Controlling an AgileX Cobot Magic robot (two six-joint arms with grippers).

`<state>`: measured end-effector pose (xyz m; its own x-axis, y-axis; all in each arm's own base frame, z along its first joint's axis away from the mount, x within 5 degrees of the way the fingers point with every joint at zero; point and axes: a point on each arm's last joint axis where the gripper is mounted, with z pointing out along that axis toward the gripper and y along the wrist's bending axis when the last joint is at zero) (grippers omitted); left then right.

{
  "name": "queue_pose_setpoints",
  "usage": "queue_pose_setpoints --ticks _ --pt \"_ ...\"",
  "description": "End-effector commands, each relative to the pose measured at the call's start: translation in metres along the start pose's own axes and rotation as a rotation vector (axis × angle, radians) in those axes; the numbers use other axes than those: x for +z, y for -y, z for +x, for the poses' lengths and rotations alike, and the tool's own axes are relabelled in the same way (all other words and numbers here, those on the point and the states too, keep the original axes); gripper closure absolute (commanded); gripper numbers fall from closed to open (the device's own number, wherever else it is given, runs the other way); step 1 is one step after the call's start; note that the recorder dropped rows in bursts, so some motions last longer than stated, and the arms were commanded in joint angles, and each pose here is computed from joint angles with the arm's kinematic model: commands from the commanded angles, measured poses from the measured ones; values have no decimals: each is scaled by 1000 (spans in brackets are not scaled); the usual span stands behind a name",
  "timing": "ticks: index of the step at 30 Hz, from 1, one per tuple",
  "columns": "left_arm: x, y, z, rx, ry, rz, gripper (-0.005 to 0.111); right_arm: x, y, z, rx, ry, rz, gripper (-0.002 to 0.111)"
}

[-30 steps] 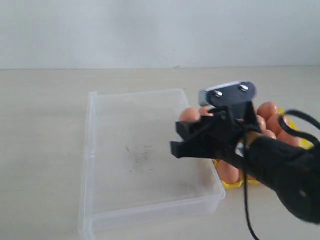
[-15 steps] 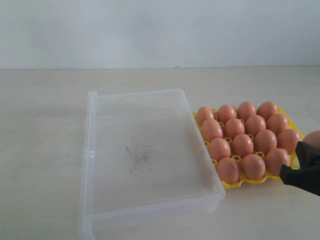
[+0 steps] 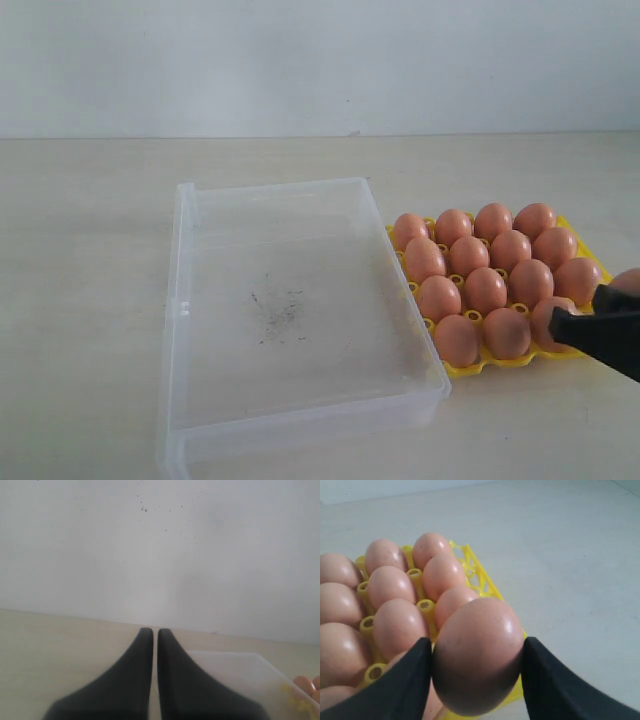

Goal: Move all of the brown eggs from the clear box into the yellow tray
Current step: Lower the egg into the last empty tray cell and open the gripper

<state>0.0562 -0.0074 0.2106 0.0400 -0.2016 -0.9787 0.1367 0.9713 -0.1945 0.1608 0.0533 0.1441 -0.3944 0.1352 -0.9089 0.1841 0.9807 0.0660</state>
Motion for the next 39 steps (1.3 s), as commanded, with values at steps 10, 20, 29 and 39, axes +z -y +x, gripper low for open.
queue_pose_setpoints --ticks 10,20,29,39 --pt "0 0 -3 -18 20 5 103 17 -9 -23 -43 -107 164 108" --pt "0 0 -3 -18 20 5 103 42 10 -5 -60 -315 142 108" --pt "0 0 -3 -18 20 5 103 47 -3 -11 -47 -290 31 108" --pt "0 0 -3 -18 20 5 103 67 -6 11 -139 -373 77 108"
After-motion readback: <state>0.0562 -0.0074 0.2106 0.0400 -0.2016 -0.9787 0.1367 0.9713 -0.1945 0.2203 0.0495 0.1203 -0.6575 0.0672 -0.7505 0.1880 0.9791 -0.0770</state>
